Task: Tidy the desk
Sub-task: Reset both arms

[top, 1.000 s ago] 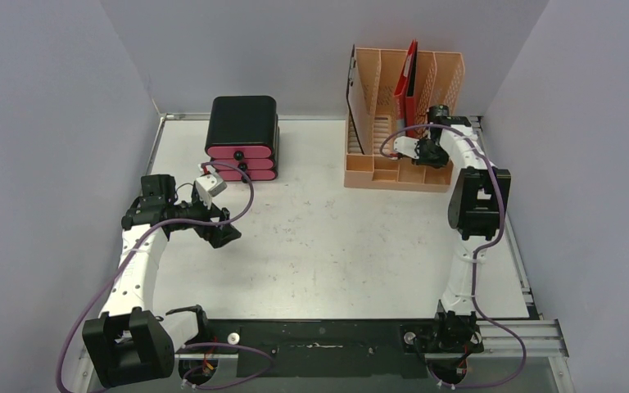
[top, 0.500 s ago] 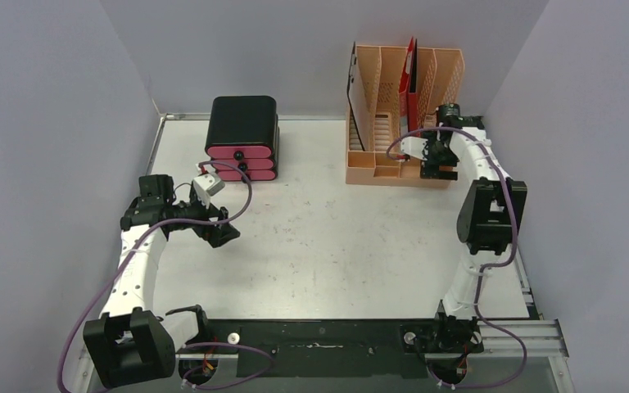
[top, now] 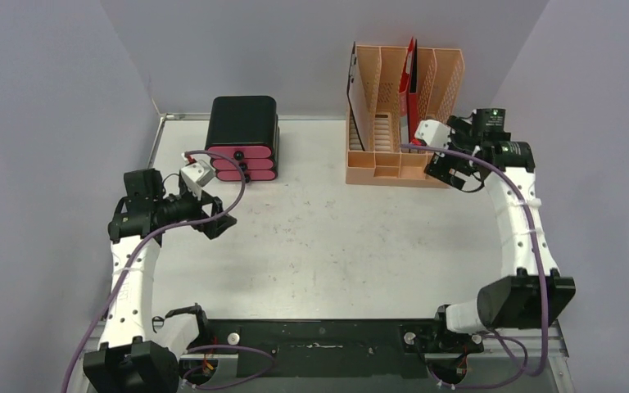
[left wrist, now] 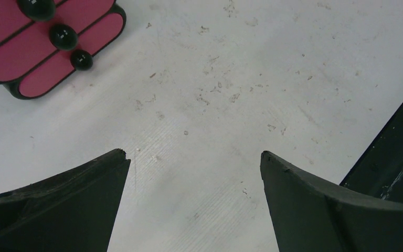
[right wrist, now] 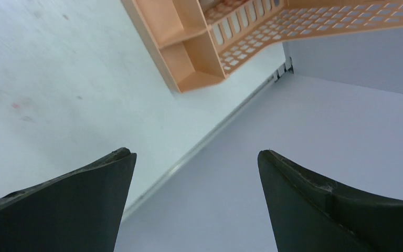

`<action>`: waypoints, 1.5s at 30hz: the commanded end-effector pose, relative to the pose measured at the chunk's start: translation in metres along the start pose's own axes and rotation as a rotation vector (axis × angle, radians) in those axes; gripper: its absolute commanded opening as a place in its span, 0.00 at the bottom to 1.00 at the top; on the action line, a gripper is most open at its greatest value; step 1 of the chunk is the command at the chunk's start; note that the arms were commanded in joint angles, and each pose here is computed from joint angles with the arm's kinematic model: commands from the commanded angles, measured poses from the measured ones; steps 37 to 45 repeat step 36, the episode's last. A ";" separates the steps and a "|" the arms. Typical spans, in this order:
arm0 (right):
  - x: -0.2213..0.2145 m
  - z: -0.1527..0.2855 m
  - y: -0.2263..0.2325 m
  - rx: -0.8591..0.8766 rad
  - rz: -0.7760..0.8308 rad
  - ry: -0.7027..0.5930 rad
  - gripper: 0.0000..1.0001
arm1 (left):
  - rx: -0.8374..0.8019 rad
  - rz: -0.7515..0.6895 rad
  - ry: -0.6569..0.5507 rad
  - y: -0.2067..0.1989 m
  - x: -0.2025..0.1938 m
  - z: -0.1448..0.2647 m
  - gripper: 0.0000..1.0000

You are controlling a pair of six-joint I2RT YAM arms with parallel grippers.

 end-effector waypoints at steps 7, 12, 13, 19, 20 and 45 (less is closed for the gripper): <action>0.050 0.084 0.076 0.152 -0.327 -0.672 0.90 | -0.055 -0.135 -0.160 -0.023 0.059 0.038 0.96; 0.062 0.110 0.103 0.385 -0.299 -0.788 0.90 | -0.107 -0.147 -0.174 -0.035 0.068 0.047 0.96; 0.064 0.118 0.110 0.431 -0.266 -0.828 0.90 | -0.123 -0.154 -0.173 -0.039 0.068 0.049 0.96; 0.051 0.152 0.161 0.588 -0.050 -0.923 0.90 | -0.243 -0.225 -0.136 -0.068 0.059 0.064 0.96; 0.050 0.152 0.162 0.595 -0.064 -0.918 0.90 | -0.267 -0.248 -0.134 -0.073 0.057 0.067 0.96; 0.032 0.116 0.199 0.752 -0.153 -0.948 0.90 | -0.359 -0.257 -0.163 -0.090 0.038 0.066 0.96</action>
Point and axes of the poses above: each gripper's point midway between its finger pads, its own z axis back along the fingers, its own y axis along the line the jaws close on, x = y × z, the point moved 8 cm from there along z, back along the fingers, and after that the axes turned 10 degrees about -z, right-handed, at the moved point
